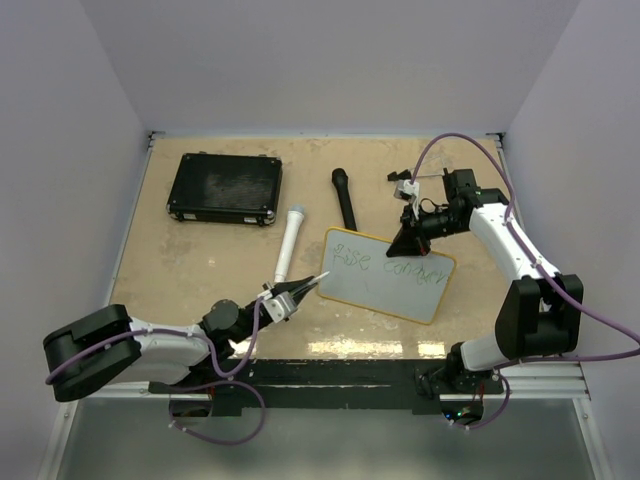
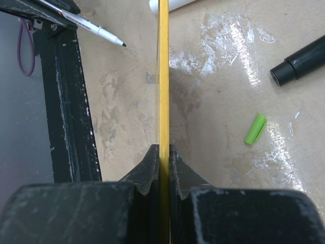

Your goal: Write a sentence on the whiteboard

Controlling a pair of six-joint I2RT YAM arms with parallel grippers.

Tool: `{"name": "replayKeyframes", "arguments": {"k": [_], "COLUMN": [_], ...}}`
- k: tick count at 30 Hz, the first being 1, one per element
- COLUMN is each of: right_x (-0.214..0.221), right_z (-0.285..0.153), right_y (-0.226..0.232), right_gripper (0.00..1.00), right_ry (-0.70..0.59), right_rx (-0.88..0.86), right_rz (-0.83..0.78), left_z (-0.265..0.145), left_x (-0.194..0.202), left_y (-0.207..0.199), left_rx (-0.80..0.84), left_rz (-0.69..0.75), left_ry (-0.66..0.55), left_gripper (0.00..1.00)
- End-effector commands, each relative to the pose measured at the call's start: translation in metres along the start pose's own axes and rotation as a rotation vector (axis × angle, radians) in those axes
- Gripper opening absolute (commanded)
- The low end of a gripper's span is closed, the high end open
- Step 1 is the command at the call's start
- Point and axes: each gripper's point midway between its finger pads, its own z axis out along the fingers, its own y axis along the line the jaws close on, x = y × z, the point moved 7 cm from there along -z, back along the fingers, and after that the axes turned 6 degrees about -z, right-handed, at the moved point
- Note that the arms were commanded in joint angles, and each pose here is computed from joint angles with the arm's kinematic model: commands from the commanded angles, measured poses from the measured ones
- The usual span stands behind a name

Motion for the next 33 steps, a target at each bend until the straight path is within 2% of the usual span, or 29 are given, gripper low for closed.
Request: {"name": "replayKeyframes", "arguments": {"k": [1, 12, 33], "right_x": [0.001, 0.003, 0.004], "right_z": [0.001, 0.0, -0.001], "right_y": [-0.002, 0.001, 0.003], "right_gripper": [0.0, 0.0, 0.0], "right_ry": [0.016, 0.016, 0.018], "right_rx": [0.016, 0.022, 0.022], "right_rz": [-0.064, -0.069, -0.075], "left_z": [0.004, 0.013, 0.036], "left_x": [-0.031, -0.022, -0.032], "left_y": [0.004, -0.001, 0.001], "left_rx": [-0.011, 0.035, 0.012], "left_rz": [-0.01, 0.002, -0.013], "left_ry": [-0.185, -0.162, -0.224], "left_gripper": [0.0, 0.0, 0.0]}}
